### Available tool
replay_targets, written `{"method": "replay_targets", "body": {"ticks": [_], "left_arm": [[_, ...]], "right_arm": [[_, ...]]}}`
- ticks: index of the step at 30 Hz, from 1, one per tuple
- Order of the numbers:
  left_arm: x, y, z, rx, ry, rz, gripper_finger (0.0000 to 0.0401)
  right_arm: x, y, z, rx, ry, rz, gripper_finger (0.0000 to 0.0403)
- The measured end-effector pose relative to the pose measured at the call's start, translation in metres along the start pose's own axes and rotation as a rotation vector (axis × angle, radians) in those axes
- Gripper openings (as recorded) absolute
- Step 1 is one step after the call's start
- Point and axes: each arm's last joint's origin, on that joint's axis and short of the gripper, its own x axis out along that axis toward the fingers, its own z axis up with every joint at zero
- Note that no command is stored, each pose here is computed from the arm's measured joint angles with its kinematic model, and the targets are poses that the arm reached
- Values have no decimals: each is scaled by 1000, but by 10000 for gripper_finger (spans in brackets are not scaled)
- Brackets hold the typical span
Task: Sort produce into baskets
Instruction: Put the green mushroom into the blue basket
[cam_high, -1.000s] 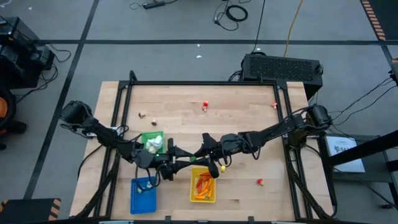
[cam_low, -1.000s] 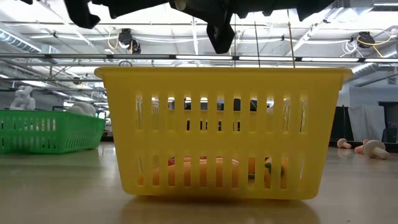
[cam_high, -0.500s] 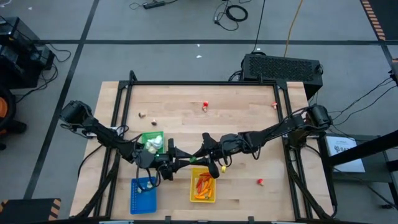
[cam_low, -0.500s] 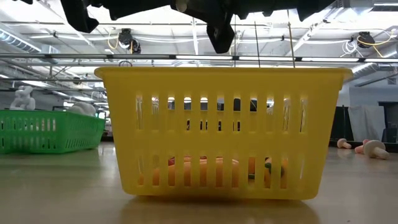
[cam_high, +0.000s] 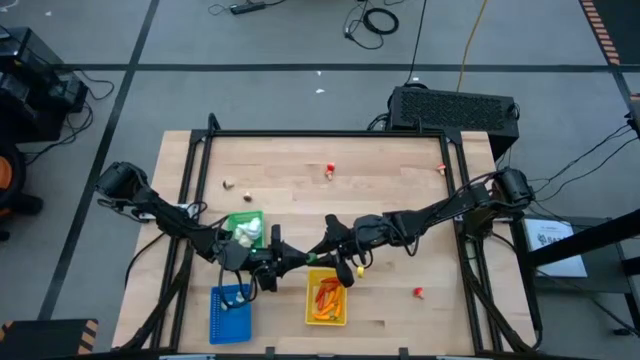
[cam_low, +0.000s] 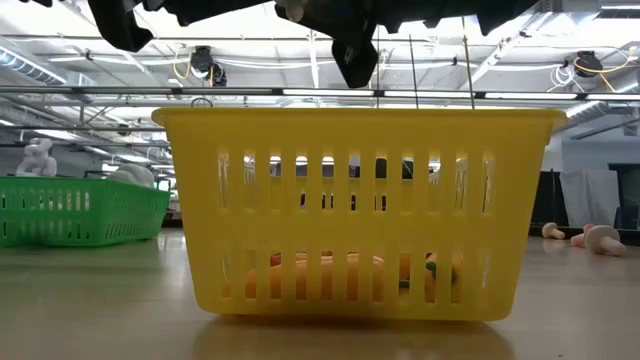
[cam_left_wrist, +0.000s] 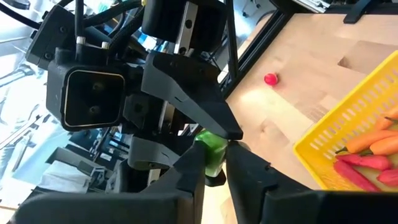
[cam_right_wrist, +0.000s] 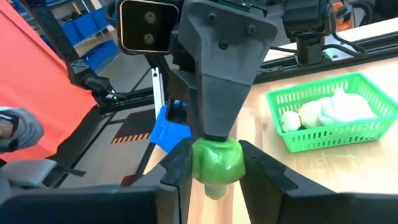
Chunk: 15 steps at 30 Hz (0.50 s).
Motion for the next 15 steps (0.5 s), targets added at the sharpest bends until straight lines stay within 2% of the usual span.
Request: {"method": "replay_targets", "body": {"ticks": [8,15], "left_arm": [[0,-1,0,3,-6,-11,42],[0,-2,-1,11,7,-25,38]], "right_arm": [[0,-1,0,28,1,-5,117],[0,-5,1,43,4,-20,193]]}}
